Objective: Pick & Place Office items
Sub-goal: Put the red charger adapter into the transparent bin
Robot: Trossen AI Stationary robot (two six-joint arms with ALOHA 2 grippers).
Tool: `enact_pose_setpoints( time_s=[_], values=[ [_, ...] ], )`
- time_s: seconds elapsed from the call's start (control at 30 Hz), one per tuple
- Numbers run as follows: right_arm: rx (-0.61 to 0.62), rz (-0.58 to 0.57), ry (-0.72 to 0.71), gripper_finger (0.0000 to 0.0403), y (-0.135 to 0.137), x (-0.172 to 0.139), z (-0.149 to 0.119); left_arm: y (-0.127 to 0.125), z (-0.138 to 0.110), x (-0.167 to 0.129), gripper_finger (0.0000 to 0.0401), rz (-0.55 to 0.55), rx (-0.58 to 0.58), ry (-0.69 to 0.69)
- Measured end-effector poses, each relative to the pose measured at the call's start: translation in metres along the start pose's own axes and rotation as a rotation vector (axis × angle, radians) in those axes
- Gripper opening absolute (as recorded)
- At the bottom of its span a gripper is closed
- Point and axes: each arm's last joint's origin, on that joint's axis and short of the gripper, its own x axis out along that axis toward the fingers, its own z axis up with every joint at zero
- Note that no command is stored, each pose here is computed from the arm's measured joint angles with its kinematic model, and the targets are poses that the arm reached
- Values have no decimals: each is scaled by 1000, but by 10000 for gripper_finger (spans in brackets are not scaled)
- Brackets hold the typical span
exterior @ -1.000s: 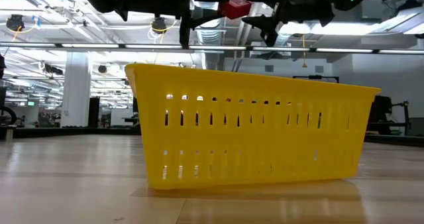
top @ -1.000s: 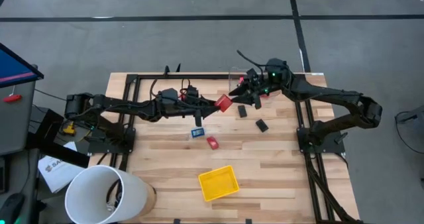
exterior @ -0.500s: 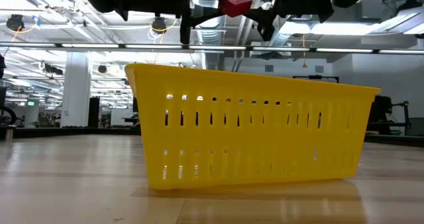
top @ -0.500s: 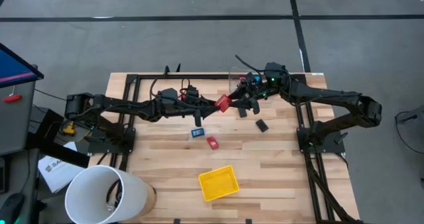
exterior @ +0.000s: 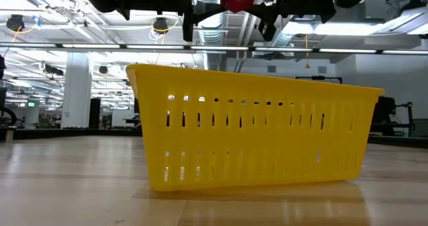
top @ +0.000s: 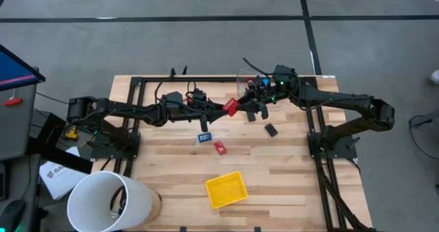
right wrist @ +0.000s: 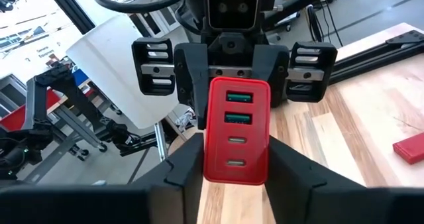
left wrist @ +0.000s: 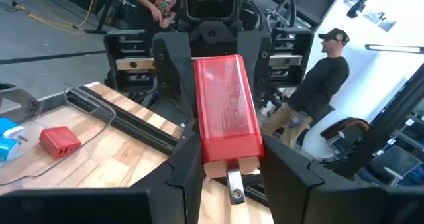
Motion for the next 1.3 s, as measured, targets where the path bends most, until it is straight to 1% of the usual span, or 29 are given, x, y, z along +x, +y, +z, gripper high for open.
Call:
enact_pose_setpoints(
  time_s=[0.03, 0.13, 0.33, 0.43, 0.53, 0.67, 0.77, 0.87, 0.97, 1.13, 1.3],
  values=[
    [0, 1, 1, 112, 0, 0, 0, 0, 0, 0, 114, 1, 4, -1],
    [-12, 1, 0, 110, 0, 0, 0, 0, 0, 0, 117, 4, 10, -3],
    [-30, -17, -20, 110, -6, -6, 4, -3, -3, 0, 179, 14, 23, 5],
    [-28, -55, -48, 110, -15, -15, 10, -5, -10, 0, 200, 26, 38, 61],
    [-7, -125, -72, 110, -29, -27, 14, -4, -20, -1, 207, 51, 73, 158],
    [55, -276, -75, 110, -53, -50, 15, -9, -39, -5, 202, 61, 210, 312],
    [122, -405, -68, 110, -70, -70, 12, -13, -47, -12, 193, 44, 254, 351],
    [196, -535, -40, 110, -83, -86, 5, -12, -45, -25, 183, 61, 258, 327],
    [236, -669, 14, 110, -89, -95, -4, -8, -46, -43, 176, 89, 257, 305],
    [278, -921, 100, 110, -95, -104, -17, -6, -48, -72, 169, 65, 226, 255],
    [328, -1086, 205, 110, -95, -110, -29, -5, -55, -93, 166, 39, 217, 227]
  ],
)
